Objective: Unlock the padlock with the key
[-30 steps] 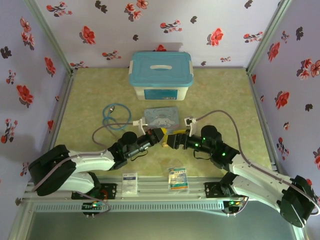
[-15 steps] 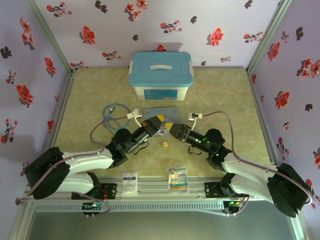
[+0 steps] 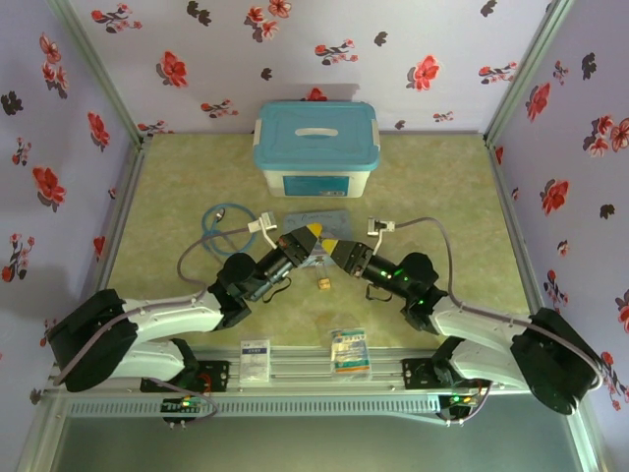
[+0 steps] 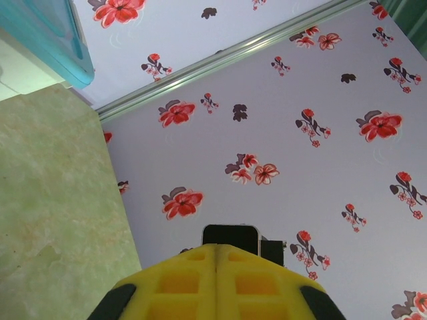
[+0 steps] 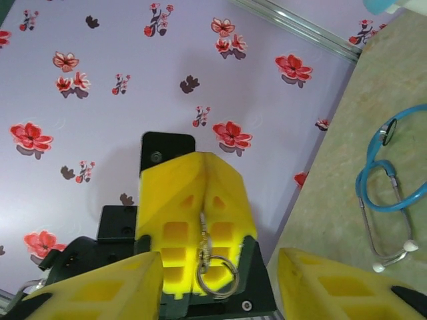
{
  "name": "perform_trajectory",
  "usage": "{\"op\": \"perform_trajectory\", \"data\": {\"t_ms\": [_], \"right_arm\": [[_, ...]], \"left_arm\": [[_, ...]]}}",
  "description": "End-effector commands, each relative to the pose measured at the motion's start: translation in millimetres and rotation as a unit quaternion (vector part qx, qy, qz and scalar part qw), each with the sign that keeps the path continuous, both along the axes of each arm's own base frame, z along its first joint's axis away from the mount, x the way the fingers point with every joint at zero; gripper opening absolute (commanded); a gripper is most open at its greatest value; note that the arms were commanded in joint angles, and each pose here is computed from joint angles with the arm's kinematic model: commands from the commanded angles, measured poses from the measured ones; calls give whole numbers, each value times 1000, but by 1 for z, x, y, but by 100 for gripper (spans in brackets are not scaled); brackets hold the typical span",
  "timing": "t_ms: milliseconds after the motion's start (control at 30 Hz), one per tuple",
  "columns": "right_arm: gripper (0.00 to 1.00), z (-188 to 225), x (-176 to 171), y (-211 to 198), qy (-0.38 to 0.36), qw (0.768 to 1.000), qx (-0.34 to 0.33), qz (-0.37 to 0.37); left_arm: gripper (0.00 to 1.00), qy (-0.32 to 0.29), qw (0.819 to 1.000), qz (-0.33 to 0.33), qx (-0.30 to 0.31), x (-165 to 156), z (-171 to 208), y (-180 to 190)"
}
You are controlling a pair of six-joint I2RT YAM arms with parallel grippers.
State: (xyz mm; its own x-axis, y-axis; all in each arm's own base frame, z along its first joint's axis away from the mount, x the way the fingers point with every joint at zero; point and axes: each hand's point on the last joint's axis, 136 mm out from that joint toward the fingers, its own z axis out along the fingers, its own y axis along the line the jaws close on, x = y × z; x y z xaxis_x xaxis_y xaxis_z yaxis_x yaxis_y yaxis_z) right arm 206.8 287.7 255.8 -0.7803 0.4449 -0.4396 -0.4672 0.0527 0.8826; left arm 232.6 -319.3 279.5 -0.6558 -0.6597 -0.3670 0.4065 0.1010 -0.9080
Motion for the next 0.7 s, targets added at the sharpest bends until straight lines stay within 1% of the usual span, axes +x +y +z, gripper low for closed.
{"op": "perform_trajectory", "data": {"t_ms": [0, 200, 300, 333, 400, 500, 567, 667], "right_arm": [[40, 27, -6, 0, -36, 998, 43, 13], [35, 32, -8, 6, -42, 997, 61, 28], [31, 32, -6, 5, -42, 997, 67, 23], [28, 30, -5, 4, -41, 997, 65, 20], [27, 29, -4, 3, -42, 997, 65, 13], [23, 30, -4, 2, -44, 997, 64, 9], [19, 31, -4, 1, -47, 997, 61, 8], [15, 32, -3, 0, -48, 997, 54, 3]], "left_arm": [[0, -21, 999, 12, -28, 4, 22, 3], [0, -25, 999, 5, -24, 4, 22, -3], [0, -29, 999, 16, -23, 6, 23, 3], [0, -31, 999, 22, -22, 6, 24, 5], [0, -32, 999, 24, -18, 7, 24, 6], [0, -30, 999, 12, -18, 5, 23, 1], [0, -28, 999, 13, -16, 4, 21, 0], [0, -25, 999, 15, -17, 5, 19, 1]]}}
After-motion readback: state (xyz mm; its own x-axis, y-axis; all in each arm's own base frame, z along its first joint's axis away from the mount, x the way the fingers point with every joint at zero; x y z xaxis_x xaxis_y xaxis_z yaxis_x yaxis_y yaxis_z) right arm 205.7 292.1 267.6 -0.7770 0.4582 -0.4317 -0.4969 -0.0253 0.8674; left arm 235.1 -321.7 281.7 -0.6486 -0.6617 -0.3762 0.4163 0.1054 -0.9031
